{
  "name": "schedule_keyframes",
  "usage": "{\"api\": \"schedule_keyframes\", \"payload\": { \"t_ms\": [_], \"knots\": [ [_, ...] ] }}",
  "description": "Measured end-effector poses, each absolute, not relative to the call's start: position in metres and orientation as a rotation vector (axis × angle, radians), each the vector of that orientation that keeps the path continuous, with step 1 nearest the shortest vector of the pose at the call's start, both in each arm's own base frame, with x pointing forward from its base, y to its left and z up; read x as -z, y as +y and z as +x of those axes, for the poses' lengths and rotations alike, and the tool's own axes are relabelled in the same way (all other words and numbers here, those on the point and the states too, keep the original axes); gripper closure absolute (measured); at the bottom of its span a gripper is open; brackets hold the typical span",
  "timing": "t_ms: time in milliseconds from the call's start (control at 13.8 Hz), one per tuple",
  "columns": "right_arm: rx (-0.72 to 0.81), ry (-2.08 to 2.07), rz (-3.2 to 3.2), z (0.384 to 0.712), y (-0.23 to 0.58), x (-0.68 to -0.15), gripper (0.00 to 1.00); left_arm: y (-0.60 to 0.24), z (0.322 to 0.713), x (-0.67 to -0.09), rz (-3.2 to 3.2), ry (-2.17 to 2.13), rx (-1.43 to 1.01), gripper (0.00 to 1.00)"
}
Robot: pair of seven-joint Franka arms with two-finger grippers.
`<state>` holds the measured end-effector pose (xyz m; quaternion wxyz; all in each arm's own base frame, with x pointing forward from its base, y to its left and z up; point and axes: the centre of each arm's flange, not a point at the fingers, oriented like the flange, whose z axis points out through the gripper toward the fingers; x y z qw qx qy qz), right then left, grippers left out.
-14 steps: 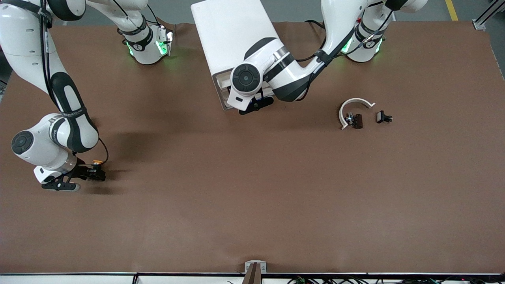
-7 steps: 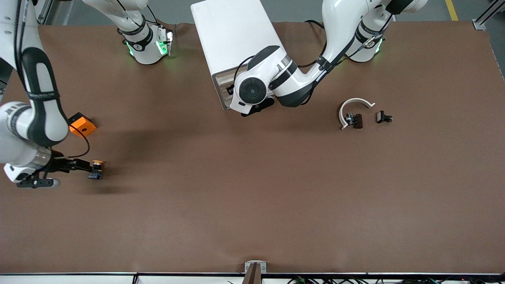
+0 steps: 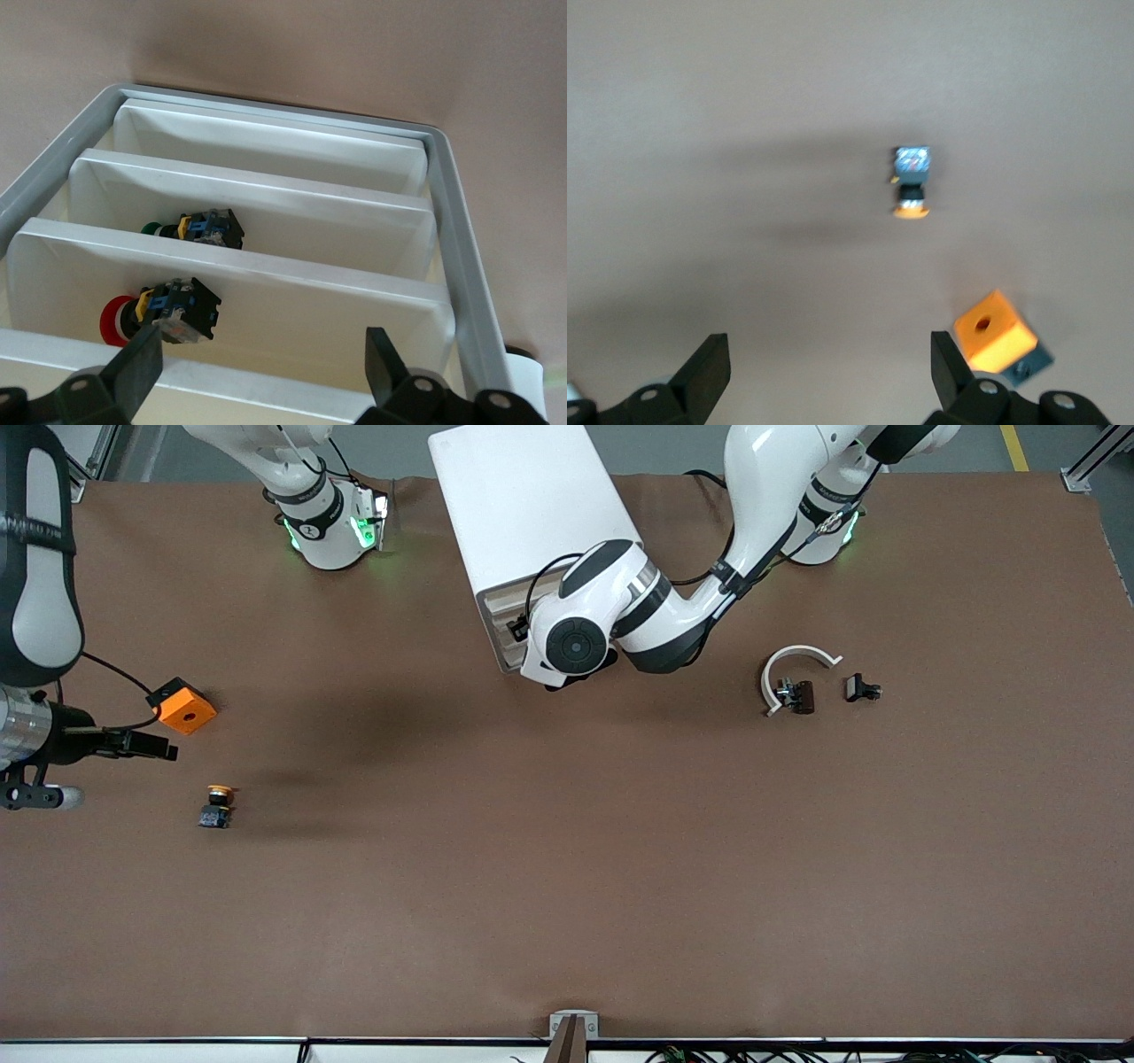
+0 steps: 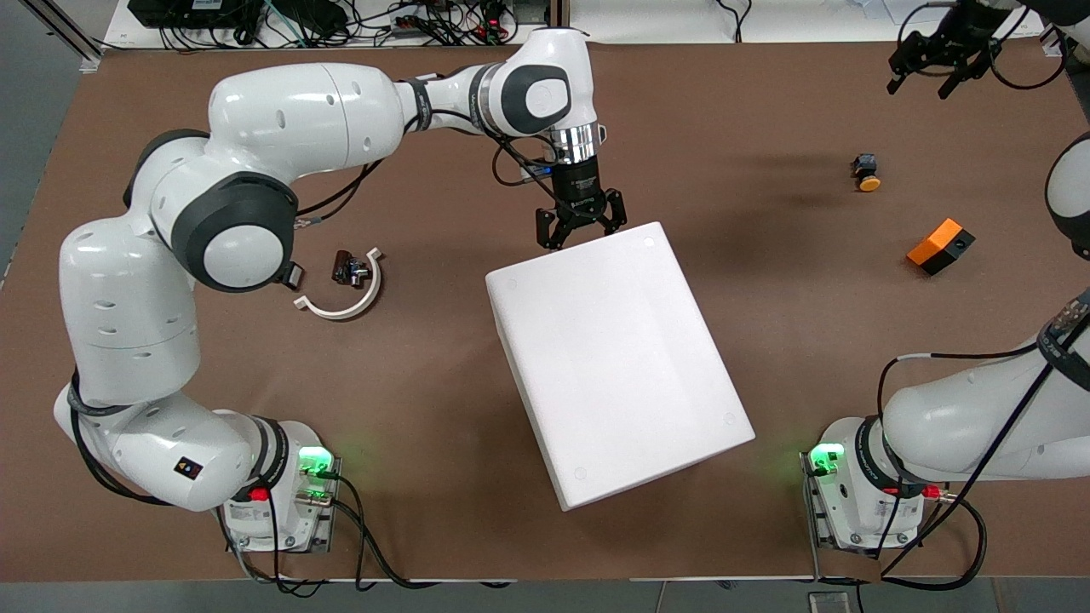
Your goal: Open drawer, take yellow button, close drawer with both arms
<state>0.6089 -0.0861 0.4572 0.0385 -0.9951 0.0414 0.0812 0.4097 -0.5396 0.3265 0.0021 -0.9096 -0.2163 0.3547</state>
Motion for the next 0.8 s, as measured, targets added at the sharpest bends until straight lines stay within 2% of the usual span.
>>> {"api": "schedule_keyframes", "payload": {
  "t_ms": [362, 652, 797],
  "knots": [
    [-0.305, 0.206, -3.049, 0.585, -0.054, -0.526, 0.00, -0.535, 0.417, -0.325, -2.860, -0.691, -1.077, 0.00],
    [-0.302, 0.205, -3.049, 0.575, -0.055, -0.581, 0.00, -0.510, 0.454, -0.326, -2.889, -0.718, -0.869, 0.00],
    [-0.270, 0.221, -3.051, 0.570, -0.062, -0.613, 0.00, -0.492, 0.477, -0.333, -2.905, -0.708, -0.671, 0.00]
  ]
}}
